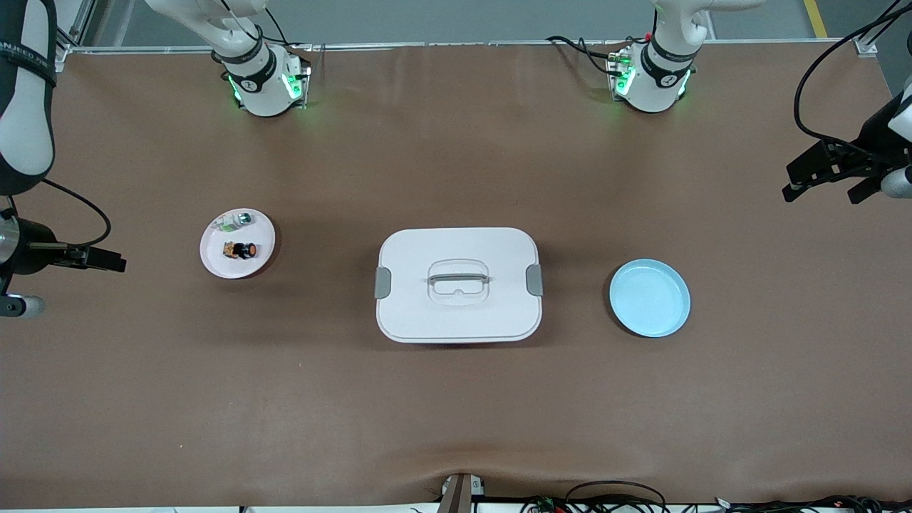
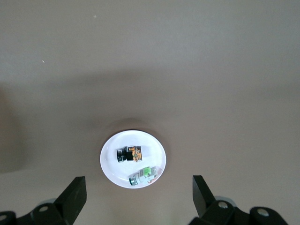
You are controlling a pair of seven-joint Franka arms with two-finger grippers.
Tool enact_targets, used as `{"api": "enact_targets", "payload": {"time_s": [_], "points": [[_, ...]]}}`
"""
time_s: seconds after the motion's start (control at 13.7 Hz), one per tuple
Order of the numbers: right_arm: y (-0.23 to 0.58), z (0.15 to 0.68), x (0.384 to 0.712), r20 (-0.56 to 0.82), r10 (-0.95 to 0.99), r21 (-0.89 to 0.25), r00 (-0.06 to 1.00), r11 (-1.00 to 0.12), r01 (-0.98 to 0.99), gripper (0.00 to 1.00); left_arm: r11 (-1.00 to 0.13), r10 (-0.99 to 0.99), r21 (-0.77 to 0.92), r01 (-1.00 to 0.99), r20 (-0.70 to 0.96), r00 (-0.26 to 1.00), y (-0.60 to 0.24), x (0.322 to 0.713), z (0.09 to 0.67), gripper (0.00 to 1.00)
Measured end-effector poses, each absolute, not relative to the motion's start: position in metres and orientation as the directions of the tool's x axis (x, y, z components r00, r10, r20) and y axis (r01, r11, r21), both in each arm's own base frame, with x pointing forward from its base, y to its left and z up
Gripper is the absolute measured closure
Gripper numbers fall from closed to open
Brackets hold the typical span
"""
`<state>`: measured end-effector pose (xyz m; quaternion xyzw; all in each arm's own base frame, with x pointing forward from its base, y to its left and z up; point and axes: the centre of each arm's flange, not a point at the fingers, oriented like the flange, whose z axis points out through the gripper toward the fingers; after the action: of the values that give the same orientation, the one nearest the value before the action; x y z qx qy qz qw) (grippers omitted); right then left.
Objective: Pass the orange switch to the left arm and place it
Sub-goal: 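Move the right gripper down over the switch on the white plate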
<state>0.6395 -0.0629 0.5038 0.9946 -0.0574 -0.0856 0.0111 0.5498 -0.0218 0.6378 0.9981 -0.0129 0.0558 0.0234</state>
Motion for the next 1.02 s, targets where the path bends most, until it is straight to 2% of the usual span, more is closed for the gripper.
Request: {"api": "enact_targets", "payload": {"time_s": [0.51, 1.02], "points": [[-0.061, 0.429, 0.627, -0.250, -0.126, -0.028, 0.960, -0.990, -0.137, 0.00, -0.999, -0.023, 0.045, -0.028, 0.112, 0.993, -0.022, 0.550, 0.638, 0.00], [-0.058, 0.365, 0.599, -0.224, -0.135, -0.040, 0.965, -0.988, -0.148, 0.00, -0.999, -0.023, 0.045, -0.028, 0.112, 0.993, -0.022, 0.550, 0.638, 0.00]]}}
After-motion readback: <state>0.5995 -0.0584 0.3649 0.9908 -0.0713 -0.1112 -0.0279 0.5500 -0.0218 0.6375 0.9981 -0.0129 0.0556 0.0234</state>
